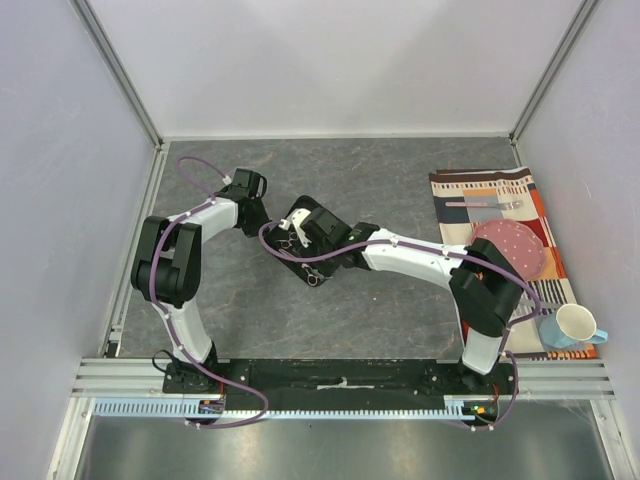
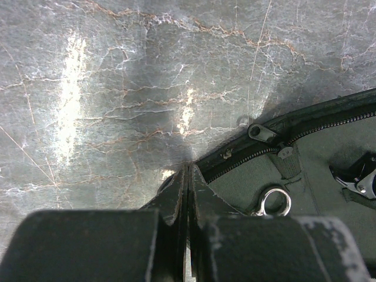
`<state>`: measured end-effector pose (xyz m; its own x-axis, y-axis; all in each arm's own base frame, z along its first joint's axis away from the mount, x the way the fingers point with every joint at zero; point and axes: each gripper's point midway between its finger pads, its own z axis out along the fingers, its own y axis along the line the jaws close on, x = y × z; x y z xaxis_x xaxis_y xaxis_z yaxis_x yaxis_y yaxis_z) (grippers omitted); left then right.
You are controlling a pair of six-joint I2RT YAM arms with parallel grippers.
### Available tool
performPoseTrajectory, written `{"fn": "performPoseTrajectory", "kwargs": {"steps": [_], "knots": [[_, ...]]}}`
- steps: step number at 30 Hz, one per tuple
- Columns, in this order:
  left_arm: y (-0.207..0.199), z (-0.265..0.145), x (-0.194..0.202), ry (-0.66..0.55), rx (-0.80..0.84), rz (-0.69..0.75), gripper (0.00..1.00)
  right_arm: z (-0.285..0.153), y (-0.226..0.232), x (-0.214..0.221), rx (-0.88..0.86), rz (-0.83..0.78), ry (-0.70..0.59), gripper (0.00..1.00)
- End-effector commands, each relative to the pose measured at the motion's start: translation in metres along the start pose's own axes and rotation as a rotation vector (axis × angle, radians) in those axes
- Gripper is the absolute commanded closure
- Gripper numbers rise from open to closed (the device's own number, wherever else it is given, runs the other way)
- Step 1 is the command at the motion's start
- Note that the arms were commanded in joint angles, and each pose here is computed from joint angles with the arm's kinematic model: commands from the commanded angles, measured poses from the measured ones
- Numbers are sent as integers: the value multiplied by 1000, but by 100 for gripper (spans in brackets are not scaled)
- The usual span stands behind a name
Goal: Sort the hair-cutting tools
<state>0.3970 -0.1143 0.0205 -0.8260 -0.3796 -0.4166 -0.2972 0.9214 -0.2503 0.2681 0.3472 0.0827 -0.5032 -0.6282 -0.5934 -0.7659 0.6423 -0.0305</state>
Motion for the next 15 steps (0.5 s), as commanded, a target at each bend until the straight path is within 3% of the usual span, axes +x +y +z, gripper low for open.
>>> {"fn": "performPoseTrajectory", "kwargs": {"steps": [1, 15], "knots": [[-3, -6, 18, 60, 26, -5, 98, 12, 8, -5, -16, 43, -30, 53], [-2, -4, 19, 64, 24, -3, 98, 38, 5, 11, 47, 126, 6, 58]]}}
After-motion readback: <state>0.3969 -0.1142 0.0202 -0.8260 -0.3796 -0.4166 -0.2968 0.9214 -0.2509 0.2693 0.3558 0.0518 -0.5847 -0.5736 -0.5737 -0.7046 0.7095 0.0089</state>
